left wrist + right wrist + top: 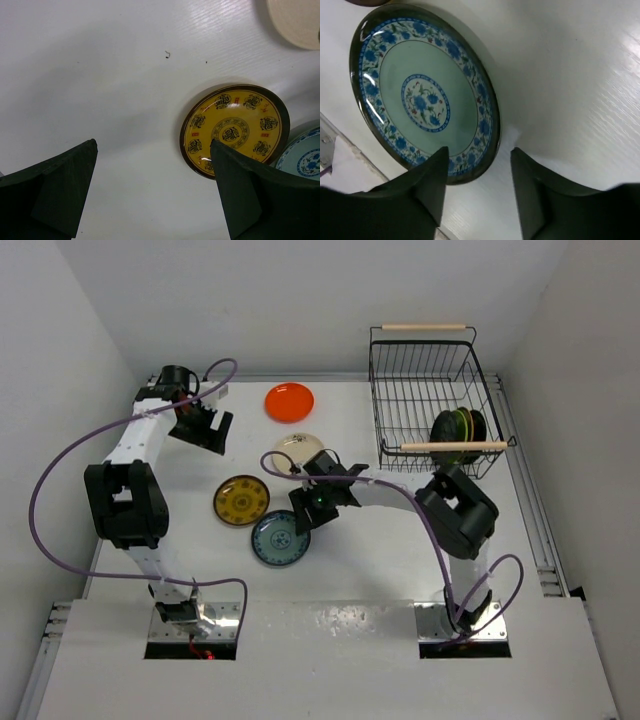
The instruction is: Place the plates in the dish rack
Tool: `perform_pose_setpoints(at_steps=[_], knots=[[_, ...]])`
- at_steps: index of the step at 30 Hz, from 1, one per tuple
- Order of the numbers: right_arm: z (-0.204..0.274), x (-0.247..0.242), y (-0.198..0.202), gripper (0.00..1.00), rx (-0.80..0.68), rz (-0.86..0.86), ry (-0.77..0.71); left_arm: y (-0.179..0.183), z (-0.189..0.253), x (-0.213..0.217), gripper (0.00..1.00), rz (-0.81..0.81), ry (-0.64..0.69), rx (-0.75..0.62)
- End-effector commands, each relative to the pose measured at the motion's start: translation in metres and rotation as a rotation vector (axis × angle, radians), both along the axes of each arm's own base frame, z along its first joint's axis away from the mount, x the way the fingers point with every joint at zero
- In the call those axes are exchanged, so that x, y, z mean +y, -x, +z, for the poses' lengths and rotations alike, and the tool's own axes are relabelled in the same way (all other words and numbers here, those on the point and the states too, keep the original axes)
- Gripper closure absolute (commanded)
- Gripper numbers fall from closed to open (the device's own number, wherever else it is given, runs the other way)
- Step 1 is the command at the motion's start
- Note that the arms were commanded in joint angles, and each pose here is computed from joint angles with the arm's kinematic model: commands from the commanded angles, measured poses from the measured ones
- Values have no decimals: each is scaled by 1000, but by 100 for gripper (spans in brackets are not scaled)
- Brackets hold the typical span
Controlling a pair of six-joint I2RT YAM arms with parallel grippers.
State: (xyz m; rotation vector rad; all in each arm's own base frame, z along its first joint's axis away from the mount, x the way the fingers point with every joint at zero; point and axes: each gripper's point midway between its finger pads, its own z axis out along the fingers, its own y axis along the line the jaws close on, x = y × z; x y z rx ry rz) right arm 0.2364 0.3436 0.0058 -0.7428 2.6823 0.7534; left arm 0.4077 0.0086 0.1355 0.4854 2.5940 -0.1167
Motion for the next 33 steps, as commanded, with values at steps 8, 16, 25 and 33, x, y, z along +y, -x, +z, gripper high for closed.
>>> perform_pose_setpoints(at_steps=[8,16,25,33], knots=[[-20,15,7,100,68,29,-44,-3,17,-1,0,3,11,-48],[91,-4,-18,100,-199,106,-96,-3,17,-1,0,3,11,-48],[316,-146,-152,100,-917,-396,287,-3,13,-1,0,3,12,-38],[349,-319,-218,100,-1007,-754,1049,-3,13,-1,0,3,12,-38]])
